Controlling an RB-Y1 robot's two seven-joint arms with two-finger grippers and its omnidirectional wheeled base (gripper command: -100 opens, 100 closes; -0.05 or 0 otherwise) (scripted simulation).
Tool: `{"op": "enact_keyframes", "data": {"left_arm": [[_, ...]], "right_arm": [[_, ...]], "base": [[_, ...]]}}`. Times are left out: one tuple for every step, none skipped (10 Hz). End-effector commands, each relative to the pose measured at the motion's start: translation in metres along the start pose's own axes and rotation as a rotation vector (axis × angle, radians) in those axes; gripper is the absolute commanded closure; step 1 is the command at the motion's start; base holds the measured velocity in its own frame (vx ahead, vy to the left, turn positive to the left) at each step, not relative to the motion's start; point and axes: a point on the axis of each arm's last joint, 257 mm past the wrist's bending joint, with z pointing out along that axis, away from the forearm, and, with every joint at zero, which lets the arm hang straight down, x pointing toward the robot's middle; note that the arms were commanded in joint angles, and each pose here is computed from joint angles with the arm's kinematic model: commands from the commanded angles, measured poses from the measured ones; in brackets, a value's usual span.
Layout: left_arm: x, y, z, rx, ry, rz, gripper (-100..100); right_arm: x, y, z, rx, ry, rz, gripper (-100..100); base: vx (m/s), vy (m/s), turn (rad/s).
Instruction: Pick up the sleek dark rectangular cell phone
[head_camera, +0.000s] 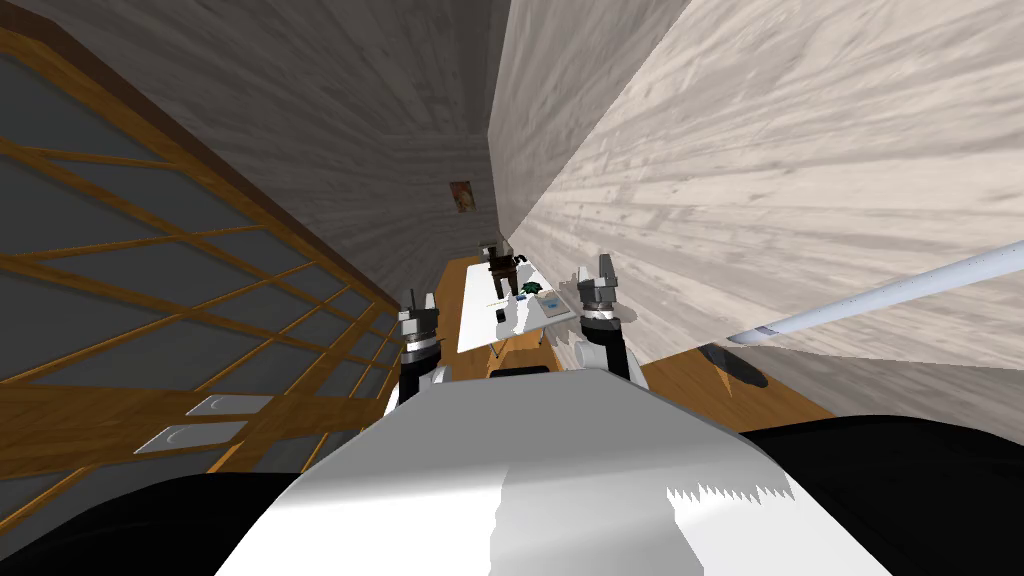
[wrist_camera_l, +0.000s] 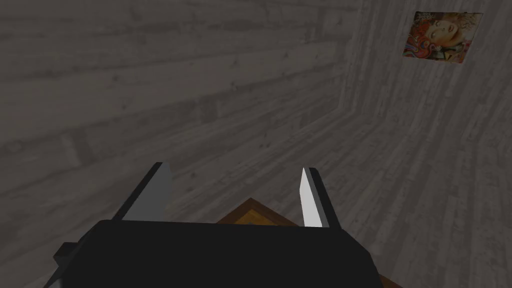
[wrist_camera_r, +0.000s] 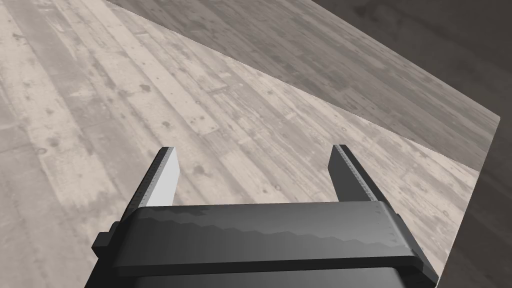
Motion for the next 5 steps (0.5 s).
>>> {"op": "enact_keyframes", "data": {"left_arm": [[-0.007, 0.012, -0.003, -0.047, 0.013, 0.020, -100], [-0.012, 0.020, -0.005, -0.076, 0.016, 0.030, -100], [-0.019, 0.030, -0.008, -0.112, 0.017, 0.041, -100], [-0.027, 0.040, -0.011, -0.154, 0.016, 0.052, -100], [-0.036, 0.052, -0.015, -0.200, 0.014, 0.064, -100]], "right_arm": [[0.000, 0.000, 0.000, 0.000, 0.000, 0.000, 0], [0.000, 0.000, 0.000, 0.000, 0.000, 0.000, 0], [0.000, 0.000, 0.000, 0.000, 0.000, 0.000, 0], [0.000, 0.000, 0.000, 0.000, 0.000, 0.000, 0], [0.000, 0.000, 0.000, 0.000, 0.000, 0.000, 0]], "base": [[-0.032, 0.053, -0.026], [-0.062, 0.083, -0.053], [-0.070, 0.097, -0.045], [-0.077, 0.107, -0.058], [-0.097, 0.110, -0.078]]}}
